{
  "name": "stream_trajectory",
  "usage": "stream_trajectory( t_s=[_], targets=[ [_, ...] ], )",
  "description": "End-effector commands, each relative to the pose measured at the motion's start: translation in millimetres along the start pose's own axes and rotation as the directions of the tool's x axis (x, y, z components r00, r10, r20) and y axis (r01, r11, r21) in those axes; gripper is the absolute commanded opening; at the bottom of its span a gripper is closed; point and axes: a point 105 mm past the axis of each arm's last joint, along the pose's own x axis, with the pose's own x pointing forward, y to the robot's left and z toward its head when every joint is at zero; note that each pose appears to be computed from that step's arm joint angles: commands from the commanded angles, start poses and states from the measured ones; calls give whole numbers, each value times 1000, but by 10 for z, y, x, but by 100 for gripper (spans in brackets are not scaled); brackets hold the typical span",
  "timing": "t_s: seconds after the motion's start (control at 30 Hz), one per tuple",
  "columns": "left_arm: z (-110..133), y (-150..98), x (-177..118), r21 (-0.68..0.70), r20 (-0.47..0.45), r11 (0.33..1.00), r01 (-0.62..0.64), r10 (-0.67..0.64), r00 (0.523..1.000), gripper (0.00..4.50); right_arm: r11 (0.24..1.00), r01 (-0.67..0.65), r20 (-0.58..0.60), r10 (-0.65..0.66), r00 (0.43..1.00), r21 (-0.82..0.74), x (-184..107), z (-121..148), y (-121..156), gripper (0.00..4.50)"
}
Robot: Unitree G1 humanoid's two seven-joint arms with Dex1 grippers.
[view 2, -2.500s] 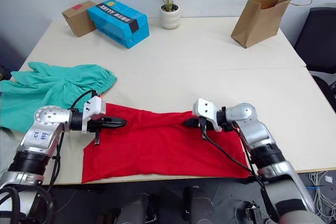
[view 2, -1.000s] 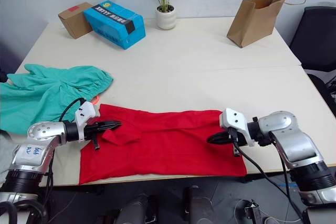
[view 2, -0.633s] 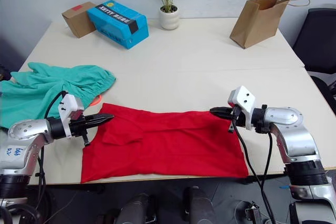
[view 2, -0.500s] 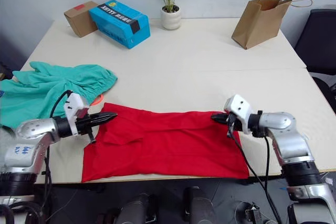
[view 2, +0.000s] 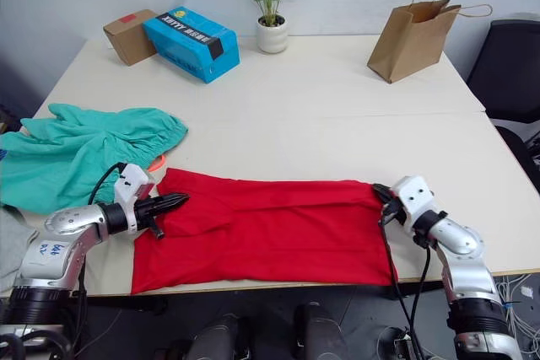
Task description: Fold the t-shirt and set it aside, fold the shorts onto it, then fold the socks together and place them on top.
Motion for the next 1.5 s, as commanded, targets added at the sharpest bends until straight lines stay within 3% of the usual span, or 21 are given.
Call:
stream_trajectory(
  t_s=[0.03,0.17,0.27,0.37,0.47,0.6,0.7,0.83,1.0,1.13,1.27,1.3,1.4,1.5],
  targets=[
    [2,41,-84,-21,34,999,-33,34,999,4,996,81,10,-81,997,33,-51,-33,-135,0],
    [236,133,-235,-55,189,997,-46,56,980,4,997,69,167,-73,983,29,21,334,-195,0],
    [507,218,-405,-101,312,994,-44,73,947,4,993,-108,301,90,950,45,129,716,79,0],
    [567,176,-502,-90,306,996,-3,31,951,4,957,-289,343,263,902,27,212,926,503,0],
    [524,108,-522,-54,248,998,23,-9,969,4,937,-349,295,332,896,3,266,861,760,0],
    [387,-70,-410,13,175,997,75,-77,982,4,960,-281,239,270,933,12,277,663,763,0],
    [262,-169,-256,15,138,997,82,-83,987,4,983,-186,186,180,966,13,221,464,625,0],
    [30,-87,-194,-12,76,1000,-6,7,997,4,998,-67,111,68,992,-10,80,183,385,0],
    [-209,5,-271,-55,35,994,-97,99,994,4,996,81,80,-77,994,-38,-87,-2,94,0],
    [-246,49,-295,-71,49,988,-140,143,988,4,986,167,74,-166,983,-7,-166,-89,-82,0],
    [131,93,-370,-66,270,990,-121,135,954,4,984,176,200,-176,964,15,-162,205,-229,0],
    [252,82,-388,-40,297,995,-96,103,949,4,994,110,249,-112,962,22,-95,352,-135,0],
    [412,35,-365,14,305,999,-42,36,952,4,999,-34,310,26,950,19,48,603,110,0],
    [509,-69,-151,56,294,998,4,-20,956,4,982,-187,313,182,932,-15,284,809,518,0]
  ],
)
